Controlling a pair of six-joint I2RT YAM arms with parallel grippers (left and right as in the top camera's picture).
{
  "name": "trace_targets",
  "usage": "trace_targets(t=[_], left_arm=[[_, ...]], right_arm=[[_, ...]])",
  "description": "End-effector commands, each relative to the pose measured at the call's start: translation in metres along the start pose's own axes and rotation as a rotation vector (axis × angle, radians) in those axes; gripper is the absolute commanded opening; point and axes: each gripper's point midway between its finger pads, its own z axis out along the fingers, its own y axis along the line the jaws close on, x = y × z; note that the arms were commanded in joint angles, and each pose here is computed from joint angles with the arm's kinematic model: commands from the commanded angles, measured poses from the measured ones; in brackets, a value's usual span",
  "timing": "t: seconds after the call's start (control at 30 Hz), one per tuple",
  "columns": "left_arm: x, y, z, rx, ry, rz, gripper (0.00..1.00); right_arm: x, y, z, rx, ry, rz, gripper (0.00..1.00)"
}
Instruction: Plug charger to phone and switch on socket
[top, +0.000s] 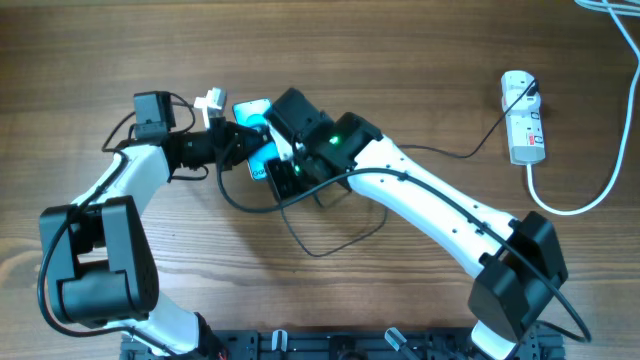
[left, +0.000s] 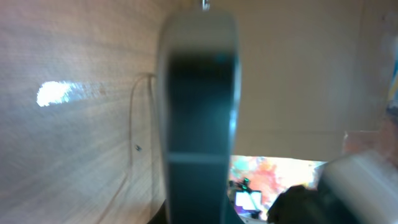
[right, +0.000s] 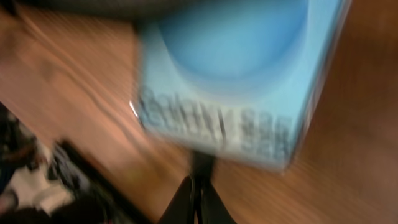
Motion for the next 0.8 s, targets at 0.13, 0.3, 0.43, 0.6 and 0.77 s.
trace_targets(t=[0.13,0.3,0.43,0.6,0.77], left_arm=[[0.011,-0.019,0.004,0.069,0.044,-0.003,0.04],[0.008,-0.014,0.001,0.047,0.027,-0.005,0.04],[0.008,-0.014,0.001,0.044,0.026,-0.011,0.04],[0.008,-0.014,0.002,0.043,0.028,-0.044,0.04],[0.009,-0.014,0.002,0.044,0.029,-0.067,0.04]], right_arm=[[-0.038,-0.009,-0.012,0.028,-0.125,-0.014,0.06],[-0.043,-0.006,-0.054,-0.019,-0.178,-0.025,0.65],[-0.013,-0.003,-0.059,-0.005,-0.086,-0.011,0.96],[0.03,0.014,-0.034,-0.081,0.071,0.027,0.95],[0.046,0.004,-0.014,0.036,0.077,0.14,0.59]])
